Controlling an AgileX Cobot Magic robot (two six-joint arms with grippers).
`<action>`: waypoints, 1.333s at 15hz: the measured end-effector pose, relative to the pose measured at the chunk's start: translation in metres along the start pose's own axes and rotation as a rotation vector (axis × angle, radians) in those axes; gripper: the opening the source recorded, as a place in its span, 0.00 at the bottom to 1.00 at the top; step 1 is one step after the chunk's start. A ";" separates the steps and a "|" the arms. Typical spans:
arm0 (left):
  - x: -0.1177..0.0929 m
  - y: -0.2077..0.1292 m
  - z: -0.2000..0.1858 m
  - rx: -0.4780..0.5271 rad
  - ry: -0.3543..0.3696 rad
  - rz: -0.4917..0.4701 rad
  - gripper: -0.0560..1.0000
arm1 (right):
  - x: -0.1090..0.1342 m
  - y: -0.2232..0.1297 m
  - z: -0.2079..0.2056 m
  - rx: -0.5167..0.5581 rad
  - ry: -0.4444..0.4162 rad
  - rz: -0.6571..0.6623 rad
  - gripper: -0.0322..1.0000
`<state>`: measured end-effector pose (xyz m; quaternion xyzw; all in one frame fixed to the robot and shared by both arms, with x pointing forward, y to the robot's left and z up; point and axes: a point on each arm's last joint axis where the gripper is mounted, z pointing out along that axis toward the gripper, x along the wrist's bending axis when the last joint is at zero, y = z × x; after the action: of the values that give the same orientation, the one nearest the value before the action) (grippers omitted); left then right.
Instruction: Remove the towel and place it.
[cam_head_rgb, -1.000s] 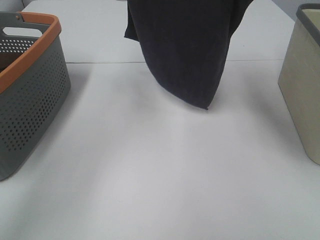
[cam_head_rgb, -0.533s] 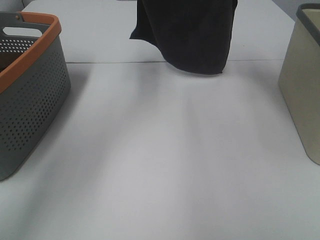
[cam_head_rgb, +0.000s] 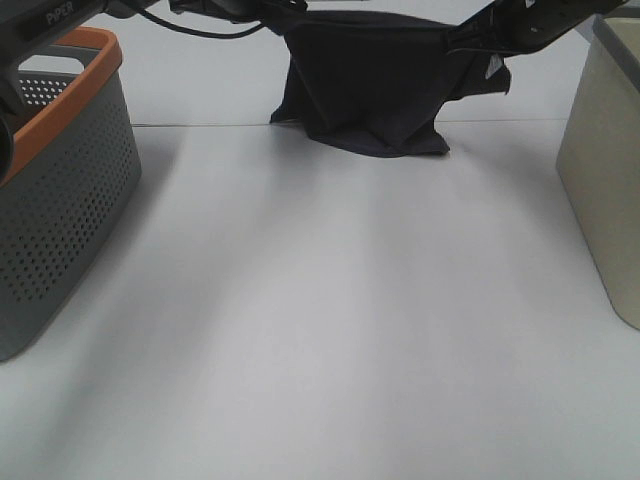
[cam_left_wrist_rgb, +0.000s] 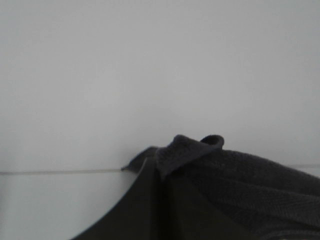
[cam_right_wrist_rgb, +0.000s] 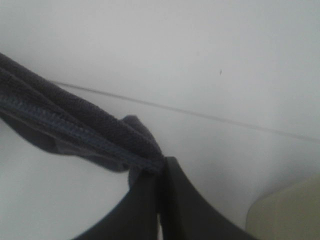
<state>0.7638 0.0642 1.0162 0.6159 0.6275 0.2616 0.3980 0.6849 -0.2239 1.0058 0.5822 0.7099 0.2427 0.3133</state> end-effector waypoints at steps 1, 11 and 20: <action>0.000 -0.007 0.000 0.082 0.002 0.020 0.05 | 0.003 -0.007 0.000 0.074 0.034 0.014 0.03; 0.003 -0.054 -0.014 0.607 -0.035 0.209 0.05 | 0.029 -0.060 -0.030 0.723 0.412 -0.139 0.03; 0.017 -0.113 -0.053 0.917 -0.056 0.302 0.05 | 0.030 -0.080 -0.040 0.904 0.449 -0.146 0.03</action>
<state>0.6579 0.0780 0.9493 0.8189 0.5707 -0.0039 0.0600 0.5979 -0.2104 0.9715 0.5419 0.8326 0.0078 -0.1142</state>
